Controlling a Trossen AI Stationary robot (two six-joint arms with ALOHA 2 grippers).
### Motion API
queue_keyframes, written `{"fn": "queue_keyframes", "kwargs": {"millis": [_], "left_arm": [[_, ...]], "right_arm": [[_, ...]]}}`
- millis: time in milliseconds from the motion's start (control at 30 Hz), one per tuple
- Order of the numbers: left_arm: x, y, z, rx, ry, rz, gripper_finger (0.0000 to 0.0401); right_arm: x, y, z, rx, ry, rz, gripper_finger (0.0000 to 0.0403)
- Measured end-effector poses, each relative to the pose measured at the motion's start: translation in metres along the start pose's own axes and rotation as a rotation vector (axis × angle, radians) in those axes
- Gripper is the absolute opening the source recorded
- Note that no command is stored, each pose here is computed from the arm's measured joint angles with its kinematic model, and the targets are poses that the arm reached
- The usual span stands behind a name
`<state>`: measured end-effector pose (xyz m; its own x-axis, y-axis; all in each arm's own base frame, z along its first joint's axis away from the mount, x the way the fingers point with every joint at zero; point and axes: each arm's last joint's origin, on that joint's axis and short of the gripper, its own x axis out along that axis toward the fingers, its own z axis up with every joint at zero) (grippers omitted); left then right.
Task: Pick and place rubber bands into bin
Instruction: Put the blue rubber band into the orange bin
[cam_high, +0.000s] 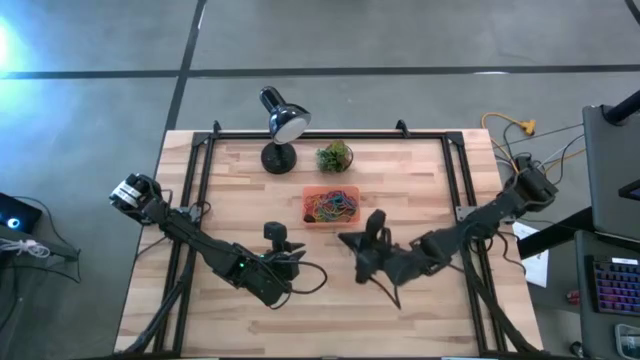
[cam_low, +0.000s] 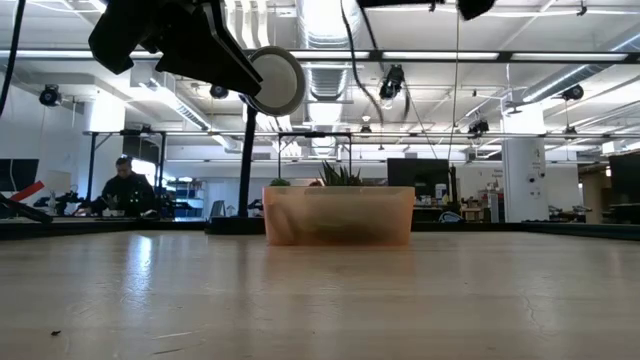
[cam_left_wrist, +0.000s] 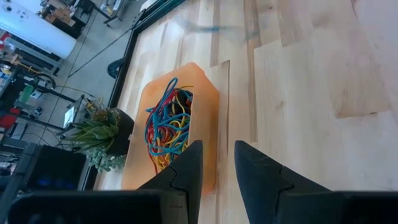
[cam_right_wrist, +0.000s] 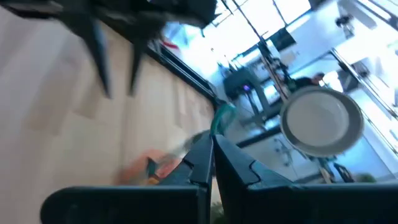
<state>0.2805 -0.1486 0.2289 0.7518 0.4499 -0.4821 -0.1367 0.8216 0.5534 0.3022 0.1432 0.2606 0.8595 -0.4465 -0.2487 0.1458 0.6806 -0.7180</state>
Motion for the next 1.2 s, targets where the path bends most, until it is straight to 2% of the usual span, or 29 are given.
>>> {"fn": "queue_keyframes", "kwargs": {"millis": [333,567,733,967,1200], "left_arm": [[0.000,0.000,0.000,-0.002,-0.001,0.000,0.0077],[0.000,0.000,0.000,-0.002,-0.001,0.000,0.0077],[0.000,0.000,0.000,-0.002,-0.001,0.000,0.0077],[0.000,0.000,0.000,-0.001,0.000,0.000,0.0077],[0.001,0.000,-0.001,0.000,0.001,0.000,0.0077]], "right_arm": [[0.049,-0.038,-0.026,0.071,0.133,-0.105,0.0008],[0.079,-0.065,-0.048,0.221,0.126,-0.003,0.0008],[0.093,-0.077,-0.066,0.303,0.156,0.010,0.0008],[0.101,-0.080,-0.086,0.382,0.176,0.079,0.0008],[0.100,-0.068,-0.107,0.411,0.238,0.099,0.0008]]}}
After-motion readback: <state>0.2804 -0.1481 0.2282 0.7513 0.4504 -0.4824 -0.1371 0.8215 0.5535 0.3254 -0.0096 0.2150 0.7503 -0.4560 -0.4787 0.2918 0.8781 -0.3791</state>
